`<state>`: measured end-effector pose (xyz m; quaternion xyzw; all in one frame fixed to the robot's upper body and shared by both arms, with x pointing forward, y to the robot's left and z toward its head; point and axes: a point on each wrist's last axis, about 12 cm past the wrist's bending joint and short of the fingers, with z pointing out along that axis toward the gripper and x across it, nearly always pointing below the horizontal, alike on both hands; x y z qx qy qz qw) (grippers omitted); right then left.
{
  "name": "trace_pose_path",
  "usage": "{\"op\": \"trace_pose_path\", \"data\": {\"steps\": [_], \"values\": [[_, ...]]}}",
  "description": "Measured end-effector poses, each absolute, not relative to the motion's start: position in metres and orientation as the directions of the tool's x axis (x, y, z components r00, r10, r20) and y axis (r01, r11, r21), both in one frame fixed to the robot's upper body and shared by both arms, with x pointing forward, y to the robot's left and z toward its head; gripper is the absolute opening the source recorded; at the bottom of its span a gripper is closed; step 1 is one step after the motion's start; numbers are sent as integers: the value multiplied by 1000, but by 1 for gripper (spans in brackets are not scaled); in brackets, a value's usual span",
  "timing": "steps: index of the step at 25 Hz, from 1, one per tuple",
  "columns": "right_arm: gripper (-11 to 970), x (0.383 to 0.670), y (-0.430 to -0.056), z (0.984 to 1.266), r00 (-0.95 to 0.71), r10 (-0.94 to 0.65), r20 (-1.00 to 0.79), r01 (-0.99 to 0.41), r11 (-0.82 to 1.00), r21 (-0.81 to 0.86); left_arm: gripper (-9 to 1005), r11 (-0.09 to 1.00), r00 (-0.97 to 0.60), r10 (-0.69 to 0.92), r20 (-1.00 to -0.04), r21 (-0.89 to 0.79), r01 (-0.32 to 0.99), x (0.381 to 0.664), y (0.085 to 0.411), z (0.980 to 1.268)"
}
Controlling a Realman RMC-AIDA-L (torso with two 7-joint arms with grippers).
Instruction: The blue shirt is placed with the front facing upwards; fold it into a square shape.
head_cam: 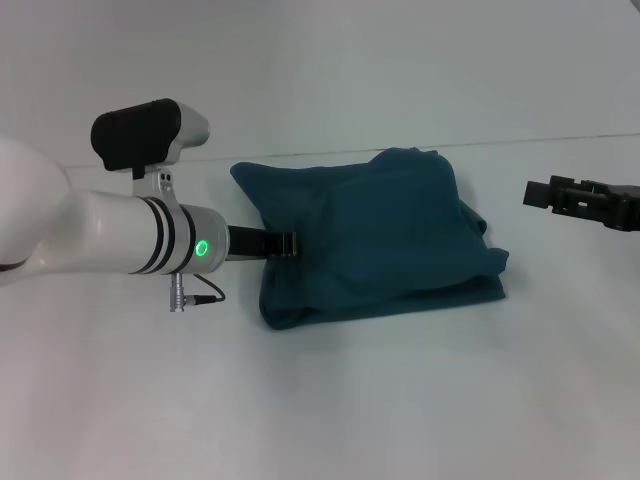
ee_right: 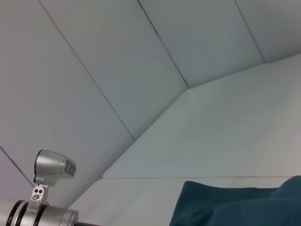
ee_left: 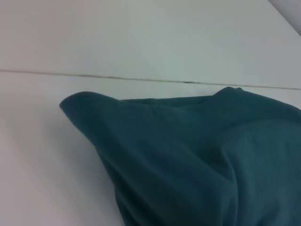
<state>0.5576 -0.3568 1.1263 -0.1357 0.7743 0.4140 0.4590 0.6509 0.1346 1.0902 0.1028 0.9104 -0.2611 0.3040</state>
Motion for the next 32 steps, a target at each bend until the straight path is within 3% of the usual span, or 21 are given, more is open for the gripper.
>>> {"op": "trace_pose_path", "data": {"steps": [5,14,32], "values": [[924,557,-358,1126,-539,177,-823,-587,622,518,39,840,-793,27,-608,-417,348,650,133,1091],[924,557,-359,1126,-543,188,-818,-579,622,527,42,805,-834,0,-552,-495,328,640,145,1093],[924,560,-355,1126,-548,201,-812,-574,616,539,48,814,-866,-148,-477,-556,167,620,220,1083]]}}
